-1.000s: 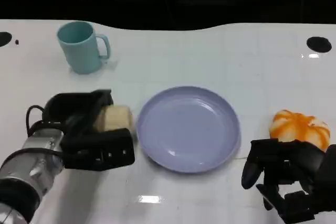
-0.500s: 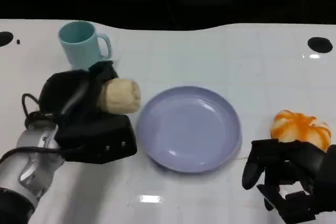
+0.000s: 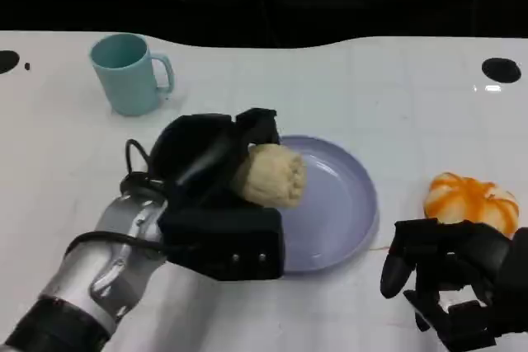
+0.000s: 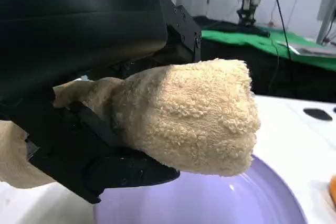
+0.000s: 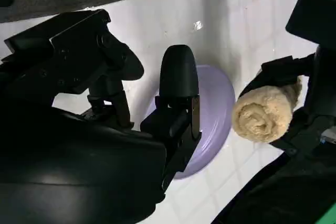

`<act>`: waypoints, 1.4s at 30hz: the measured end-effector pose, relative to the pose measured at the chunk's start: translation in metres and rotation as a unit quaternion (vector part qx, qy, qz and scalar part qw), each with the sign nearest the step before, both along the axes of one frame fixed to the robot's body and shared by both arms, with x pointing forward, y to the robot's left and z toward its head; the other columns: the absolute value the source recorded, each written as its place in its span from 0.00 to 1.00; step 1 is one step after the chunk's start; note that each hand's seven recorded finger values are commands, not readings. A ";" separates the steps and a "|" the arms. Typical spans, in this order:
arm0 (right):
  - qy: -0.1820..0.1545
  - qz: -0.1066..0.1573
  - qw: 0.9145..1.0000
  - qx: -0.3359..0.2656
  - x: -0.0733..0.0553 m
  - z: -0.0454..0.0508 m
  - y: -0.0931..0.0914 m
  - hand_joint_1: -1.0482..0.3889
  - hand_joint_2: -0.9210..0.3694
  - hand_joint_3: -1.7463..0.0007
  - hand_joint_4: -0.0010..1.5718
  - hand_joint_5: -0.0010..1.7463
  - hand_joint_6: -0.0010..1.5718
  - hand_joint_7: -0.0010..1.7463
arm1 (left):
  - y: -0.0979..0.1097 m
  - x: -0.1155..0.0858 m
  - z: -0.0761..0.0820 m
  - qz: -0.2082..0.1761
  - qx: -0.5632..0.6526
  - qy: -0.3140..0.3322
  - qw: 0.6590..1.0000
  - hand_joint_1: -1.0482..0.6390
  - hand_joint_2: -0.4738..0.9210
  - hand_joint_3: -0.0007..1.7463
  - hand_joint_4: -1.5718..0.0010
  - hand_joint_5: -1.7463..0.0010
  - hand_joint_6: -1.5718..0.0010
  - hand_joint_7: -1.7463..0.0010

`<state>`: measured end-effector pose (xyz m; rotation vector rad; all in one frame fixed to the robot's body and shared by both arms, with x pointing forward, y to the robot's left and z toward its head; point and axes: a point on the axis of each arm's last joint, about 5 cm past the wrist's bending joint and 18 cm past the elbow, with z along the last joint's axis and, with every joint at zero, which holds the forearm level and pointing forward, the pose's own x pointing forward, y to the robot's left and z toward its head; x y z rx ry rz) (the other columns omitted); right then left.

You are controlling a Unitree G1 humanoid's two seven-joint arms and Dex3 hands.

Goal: Grasp the towel on the left side of the plate with the left hand and place it into the plate.

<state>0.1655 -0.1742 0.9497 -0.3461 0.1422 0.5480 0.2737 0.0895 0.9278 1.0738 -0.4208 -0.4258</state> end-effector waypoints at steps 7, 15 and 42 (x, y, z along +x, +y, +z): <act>0.000 0.001 1.000 -0.001 0.000 0.0003 0.000 0.76 0.27 0.38 0.44 0.96 0.44 0.82 | -0.022 0.000 -0.003 -0.026 0.024 0.044 0.998 0.50 0.77 0.40 0.46 0.00 0.58 0.09; 0.000 0.004 1.000 -0.002 0.000 0.0004 0.000 0.76 0.27 0.38 0.45 0.95 0.44 0.82 | -0.035 -0.001 -0.008 -0.043 0.039 0.094 0.994 0.48 0.97 0.14 0.60 0.17 0.48 0.74; 0.003 0.006 1.000 -0.006 0.001 0.0018 -0.001 0.76 0.26 0.39 0.44 0.97 0.44 0.82 | 0.001 -0.011 0.031 -0.052 -0.021 0.149 0.987 0.31 1.00 0.02 0.80 0.71 0.75 0.96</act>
